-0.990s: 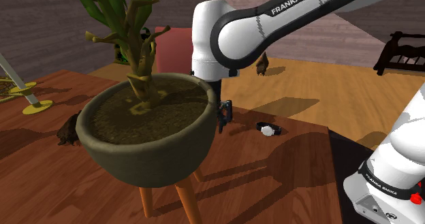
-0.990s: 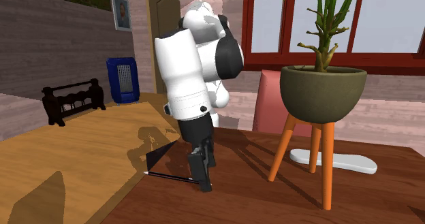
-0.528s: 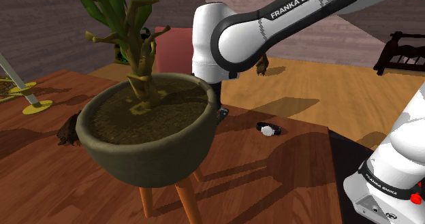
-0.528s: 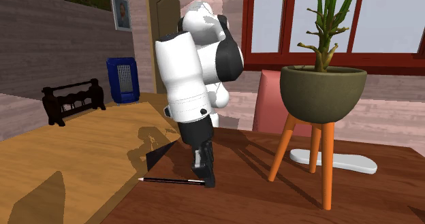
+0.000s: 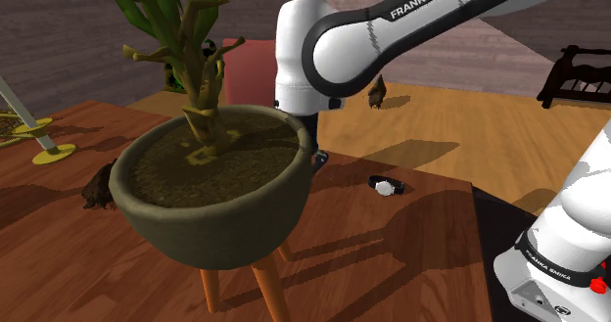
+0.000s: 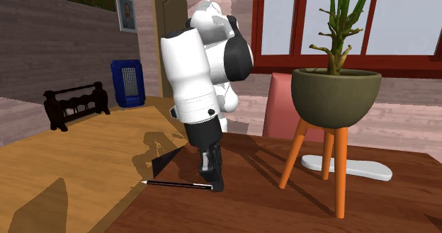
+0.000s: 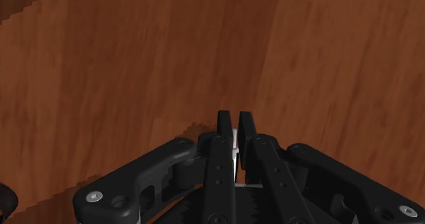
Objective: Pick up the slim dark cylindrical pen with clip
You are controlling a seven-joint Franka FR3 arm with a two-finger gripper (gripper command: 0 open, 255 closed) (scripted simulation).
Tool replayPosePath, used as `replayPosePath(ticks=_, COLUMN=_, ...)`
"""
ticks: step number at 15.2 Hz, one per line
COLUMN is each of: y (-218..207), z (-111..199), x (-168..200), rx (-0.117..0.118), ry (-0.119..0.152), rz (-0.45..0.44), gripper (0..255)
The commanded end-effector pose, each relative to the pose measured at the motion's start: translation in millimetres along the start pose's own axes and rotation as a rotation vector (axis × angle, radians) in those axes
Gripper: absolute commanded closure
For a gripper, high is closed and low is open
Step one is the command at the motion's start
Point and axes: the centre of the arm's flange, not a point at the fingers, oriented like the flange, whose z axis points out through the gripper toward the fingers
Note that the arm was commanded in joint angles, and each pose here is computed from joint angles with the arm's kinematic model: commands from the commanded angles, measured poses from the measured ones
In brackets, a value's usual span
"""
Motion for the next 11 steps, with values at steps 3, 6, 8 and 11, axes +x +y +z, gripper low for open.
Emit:
replayPosePath(ticks=3, y=0.1, z=-20.9, x=-4.9, rx=-0.001, ry=0.0, rz=0.0, gripper=255)
replayPosePath(ticks=6, y=-0.5, z=-36.4, x=-8.5, rx=-0.001, ry=0.0, rz=0.0, gripper=255)
replayPosePath(ticks=8, y=-0.8, z=-46.6, x=-10.9, rx=-0.001, ry=0.0, rz=0.0, gripper=255)
replayPosePath(ticks=11, y=-1.3, z=-62.1, x=-14.5, rx=-0.001, ry=0.0, rz=0.0, gripper=255)
